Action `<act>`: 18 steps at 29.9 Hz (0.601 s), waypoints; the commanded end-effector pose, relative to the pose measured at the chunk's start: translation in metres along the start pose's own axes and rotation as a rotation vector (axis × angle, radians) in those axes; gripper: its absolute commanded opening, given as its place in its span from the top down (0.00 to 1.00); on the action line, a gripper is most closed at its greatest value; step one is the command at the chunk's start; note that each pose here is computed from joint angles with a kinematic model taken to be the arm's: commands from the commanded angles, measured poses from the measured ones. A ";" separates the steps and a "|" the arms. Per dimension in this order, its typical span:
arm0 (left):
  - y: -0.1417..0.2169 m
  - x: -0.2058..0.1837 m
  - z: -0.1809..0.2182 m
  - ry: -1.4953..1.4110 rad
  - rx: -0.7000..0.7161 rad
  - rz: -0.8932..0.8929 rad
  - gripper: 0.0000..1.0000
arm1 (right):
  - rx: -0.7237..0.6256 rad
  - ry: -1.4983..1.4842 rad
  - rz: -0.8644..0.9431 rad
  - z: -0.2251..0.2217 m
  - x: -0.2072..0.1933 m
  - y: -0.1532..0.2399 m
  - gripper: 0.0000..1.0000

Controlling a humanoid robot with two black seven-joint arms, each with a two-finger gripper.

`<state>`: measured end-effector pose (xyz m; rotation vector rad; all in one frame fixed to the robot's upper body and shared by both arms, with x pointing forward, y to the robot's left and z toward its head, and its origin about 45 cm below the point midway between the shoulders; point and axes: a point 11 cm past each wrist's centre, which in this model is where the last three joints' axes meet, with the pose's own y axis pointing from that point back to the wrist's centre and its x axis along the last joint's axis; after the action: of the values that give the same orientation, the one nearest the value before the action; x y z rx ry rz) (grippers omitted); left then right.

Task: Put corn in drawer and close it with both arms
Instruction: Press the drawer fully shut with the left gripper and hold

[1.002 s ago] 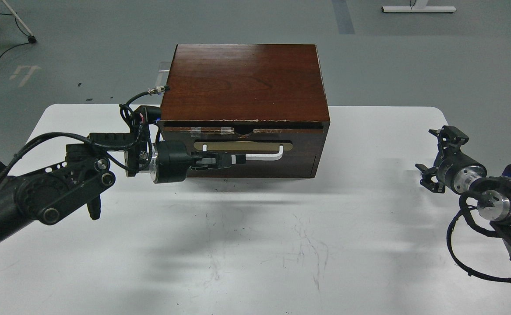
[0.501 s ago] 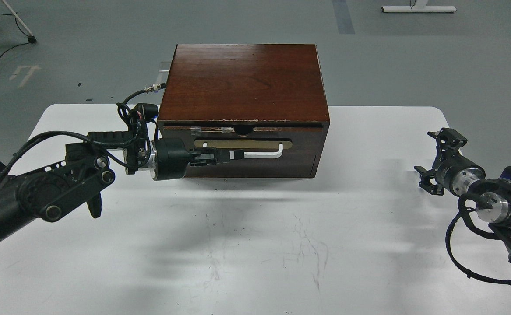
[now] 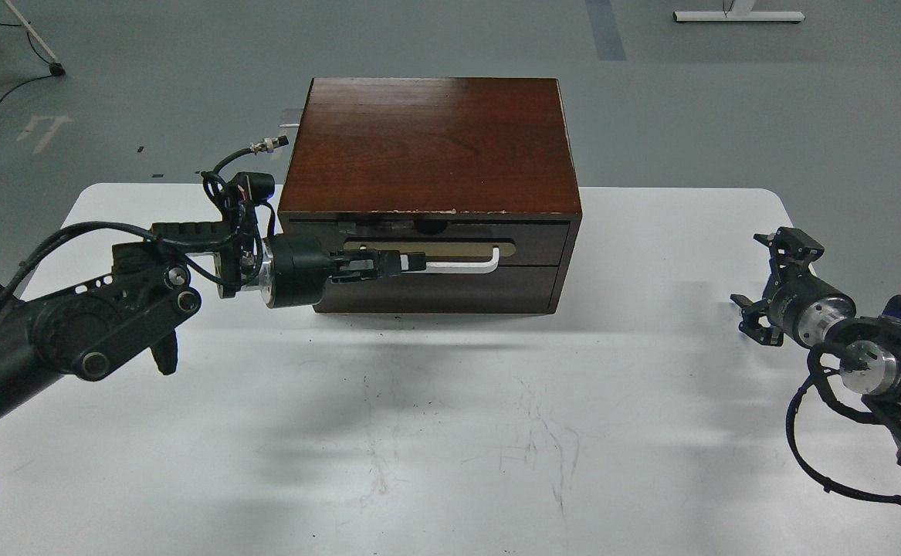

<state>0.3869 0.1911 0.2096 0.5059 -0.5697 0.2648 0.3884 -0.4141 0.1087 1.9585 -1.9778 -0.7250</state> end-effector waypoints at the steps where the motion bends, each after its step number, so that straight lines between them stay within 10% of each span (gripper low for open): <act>1: -0.001 0.000 0.004 -0.002 -0.014 -0.001 1.00 | -0.007 -0.001 0.003 0.004 0.001 0.001 0.00; 6: 0.013 0.000 0.033 -0.014 -0.099 -0.003 0.94 | -0.017 0.001 0.007 0.008 0.004 0.003 0.00; 11: 0.045 0.036 0.064 0.246 -0.293 0.168 0.24 | -0.018 0.013 -0.001 0.007 0.002 0.002 0.00; 18: 0.122 0.124 0.023 0.390 -0.289 0.556 0.11 | 0.071 0.004 -0.069 -0.013 -0.012 0.000 0.00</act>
<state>0.4079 0.2459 0.3384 0.0010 -0.3609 0.6097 0.3882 -0.4092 0.1099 1.9980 -1.9544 -0.7096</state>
